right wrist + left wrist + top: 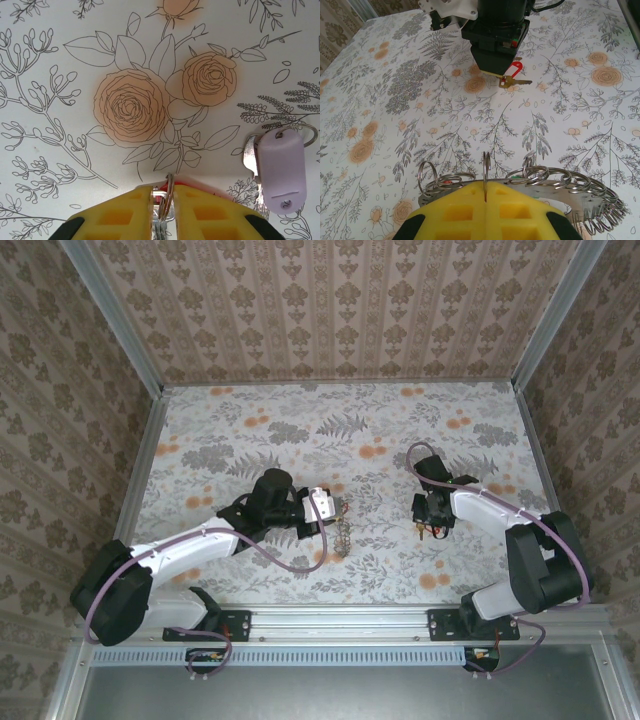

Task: Put the keys on the keyring

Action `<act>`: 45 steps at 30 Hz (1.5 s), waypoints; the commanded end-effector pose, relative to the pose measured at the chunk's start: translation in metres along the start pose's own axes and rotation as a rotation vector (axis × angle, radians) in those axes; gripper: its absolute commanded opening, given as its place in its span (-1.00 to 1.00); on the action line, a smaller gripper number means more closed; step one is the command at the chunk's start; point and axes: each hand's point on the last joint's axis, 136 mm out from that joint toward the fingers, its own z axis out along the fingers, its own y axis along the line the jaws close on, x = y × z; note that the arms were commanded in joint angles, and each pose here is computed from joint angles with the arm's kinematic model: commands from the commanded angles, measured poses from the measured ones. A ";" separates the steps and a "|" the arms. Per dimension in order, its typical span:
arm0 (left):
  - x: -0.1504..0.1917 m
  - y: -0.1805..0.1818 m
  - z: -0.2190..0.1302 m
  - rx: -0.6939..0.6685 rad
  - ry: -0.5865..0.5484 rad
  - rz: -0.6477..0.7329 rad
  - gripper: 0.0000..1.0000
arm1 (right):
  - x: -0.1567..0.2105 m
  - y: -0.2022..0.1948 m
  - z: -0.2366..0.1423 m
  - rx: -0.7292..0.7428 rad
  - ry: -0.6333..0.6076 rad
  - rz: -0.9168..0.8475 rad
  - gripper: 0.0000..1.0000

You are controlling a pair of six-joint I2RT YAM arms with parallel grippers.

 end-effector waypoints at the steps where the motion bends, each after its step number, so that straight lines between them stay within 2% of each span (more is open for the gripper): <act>1: -0.017 0.008 -0.007 -0.023 -0.043 0.016 -1.00 | 0.007 -0.003 0.002 0.007 0.033 0.020 -0.62; 5: -0.016 0.008 -0.008 -0.029 -0.043 0.016 -1.00 | 0.006 -0.002 0.000 0.003 0.028 0.011 -0.68; 35: -0.019 0.008 -0.010 -0.031 -0.048 0.019 -1.00 | 0.006 -0.002 0.006 0.018 0.040 -0.001 -0.65; 45: -0.017 0.009 -0.010 -0.029 -0.045 0.019 -1.00 | 0.001 -0.001 0.001 0.009 0.012 -0.008 -0.70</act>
